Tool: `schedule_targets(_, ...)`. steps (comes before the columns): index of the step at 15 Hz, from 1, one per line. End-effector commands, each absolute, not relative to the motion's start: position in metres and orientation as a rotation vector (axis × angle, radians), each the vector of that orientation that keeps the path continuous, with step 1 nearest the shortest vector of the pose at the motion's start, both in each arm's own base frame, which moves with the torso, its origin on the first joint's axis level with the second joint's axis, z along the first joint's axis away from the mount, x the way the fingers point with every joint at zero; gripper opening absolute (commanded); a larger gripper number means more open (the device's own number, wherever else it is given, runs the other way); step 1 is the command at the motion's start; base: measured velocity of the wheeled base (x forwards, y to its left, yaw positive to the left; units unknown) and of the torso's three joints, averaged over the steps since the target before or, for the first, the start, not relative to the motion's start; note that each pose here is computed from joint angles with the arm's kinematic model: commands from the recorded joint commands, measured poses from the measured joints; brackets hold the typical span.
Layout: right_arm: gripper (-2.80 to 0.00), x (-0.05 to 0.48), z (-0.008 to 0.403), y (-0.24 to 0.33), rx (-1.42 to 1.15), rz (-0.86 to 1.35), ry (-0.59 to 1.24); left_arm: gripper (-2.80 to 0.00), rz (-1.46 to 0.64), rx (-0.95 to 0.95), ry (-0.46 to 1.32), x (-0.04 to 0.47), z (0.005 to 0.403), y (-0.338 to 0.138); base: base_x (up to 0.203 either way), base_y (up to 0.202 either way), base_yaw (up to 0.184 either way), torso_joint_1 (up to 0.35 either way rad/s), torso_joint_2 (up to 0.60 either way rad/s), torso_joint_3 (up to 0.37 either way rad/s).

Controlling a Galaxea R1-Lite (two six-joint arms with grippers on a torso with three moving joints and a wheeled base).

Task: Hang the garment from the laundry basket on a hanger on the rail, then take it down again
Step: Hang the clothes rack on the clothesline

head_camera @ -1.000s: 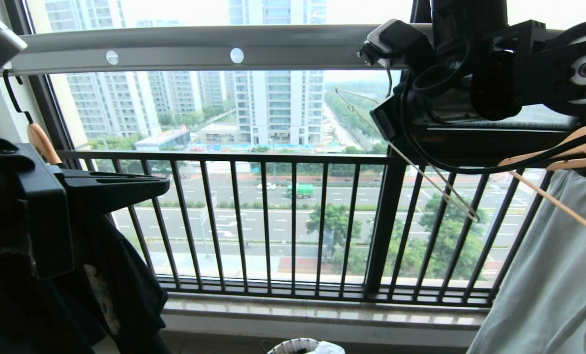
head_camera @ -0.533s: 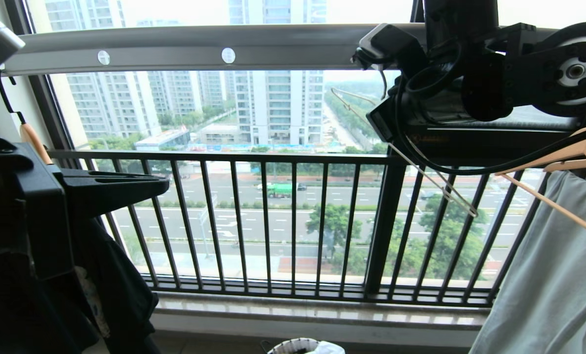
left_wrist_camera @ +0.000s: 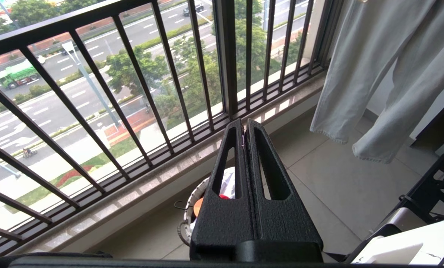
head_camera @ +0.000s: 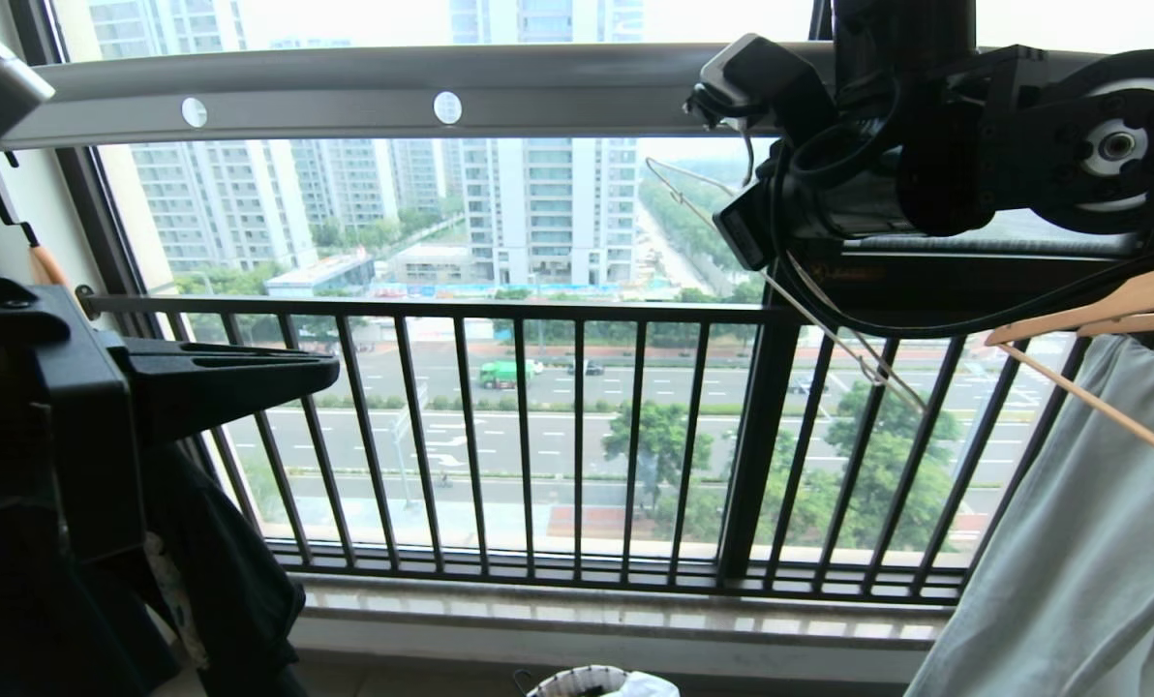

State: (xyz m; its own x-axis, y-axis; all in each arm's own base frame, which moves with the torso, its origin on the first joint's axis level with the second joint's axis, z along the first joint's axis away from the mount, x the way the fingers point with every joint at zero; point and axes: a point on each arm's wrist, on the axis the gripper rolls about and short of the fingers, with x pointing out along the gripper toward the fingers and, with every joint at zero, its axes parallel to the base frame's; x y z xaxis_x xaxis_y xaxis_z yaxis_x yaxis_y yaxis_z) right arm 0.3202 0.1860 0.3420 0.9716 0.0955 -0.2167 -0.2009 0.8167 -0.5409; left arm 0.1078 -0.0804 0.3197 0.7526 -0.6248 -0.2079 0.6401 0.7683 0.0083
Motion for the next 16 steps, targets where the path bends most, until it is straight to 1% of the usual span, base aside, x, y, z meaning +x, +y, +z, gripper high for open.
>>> schedule_targets(1, -2.8, 0.323, 0.337, 0.189, -0.608, 0.162, 0.195, -2.8, -0.696, 0.081, 0.198, 0.107, 0.32, -0.081, 0.0, 0.0, 0.0, 0.0, 0.0, 0.0)
schedule_targets(8, -2.8, 0.325, 0.335, 0.19, -0.628, 0.165, 0.199, -2.8, -0.696, 0.08, 0.19, 0.105, 0.321, -0.079, 0.0, 0.0, 0.0, 0.0, 0.0, 0.0)
schedule_targets(9, 0.0, 0.325, 0.335, 0.19, -0.628, 0.163, 0.2, -2.8, -0.696, 0.08, 0.19, 0.105, 0.321, -0.079, 0.0, 0.0, 0.0, 0.0, 0.0, 0.0)
schedule_targets(16, 0.0, 0.311, 0.343, 0.186, -0.598, 0.172, 0.189, -2.8, -0.696, 0.08, 0.194, 0.106, 0.32, -0.08, 0.0, 0.0, 0.0, 0.0, 0.0, 0.0)
